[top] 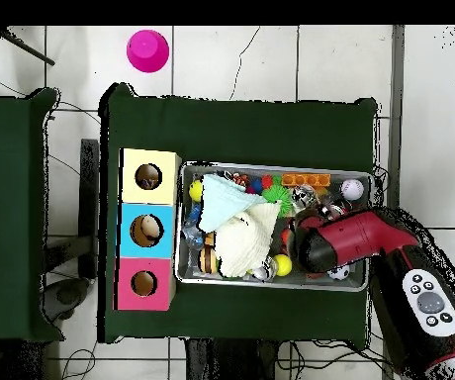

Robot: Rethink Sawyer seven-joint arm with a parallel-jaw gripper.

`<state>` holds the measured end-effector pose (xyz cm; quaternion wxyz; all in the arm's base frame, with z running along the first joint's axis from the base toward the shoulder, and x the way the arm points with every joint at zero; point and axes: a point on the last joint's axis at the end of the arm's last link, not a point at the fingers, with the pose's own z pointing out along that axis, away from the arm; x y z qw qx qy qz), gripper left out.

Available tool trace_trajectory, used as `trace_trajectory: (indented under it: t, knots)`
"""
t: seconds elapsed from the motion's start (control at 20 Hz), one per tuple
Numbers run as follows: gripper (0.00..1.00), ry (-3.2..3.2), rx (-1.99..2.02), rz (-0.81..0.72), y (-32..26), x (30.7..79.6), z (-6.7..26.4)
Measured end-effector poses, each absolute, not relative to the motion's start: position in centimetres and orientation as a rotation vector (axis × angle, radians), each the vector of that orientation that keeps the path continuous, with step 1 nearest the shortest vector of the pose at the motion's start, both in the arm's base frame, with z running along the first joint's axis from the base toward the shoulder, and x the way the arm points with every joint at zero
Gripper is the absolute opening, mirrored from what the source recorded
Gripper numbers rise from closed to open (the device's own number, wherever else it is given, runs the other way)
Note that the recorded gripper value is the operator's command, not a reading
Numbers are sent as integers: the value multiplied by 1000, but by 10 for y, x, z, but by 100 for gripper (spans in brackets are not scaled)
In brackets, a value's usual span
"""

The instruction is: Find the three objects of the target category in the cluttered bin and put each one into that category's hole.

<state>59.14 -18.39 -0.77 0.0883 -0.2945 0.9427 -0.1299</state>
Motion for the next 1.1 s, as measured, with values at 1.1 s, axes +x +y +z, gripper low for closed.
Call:
trace_trajectory:
  t: [1.1]
  knots:
    - [100,2775,-942,-442,-190,592,-6]
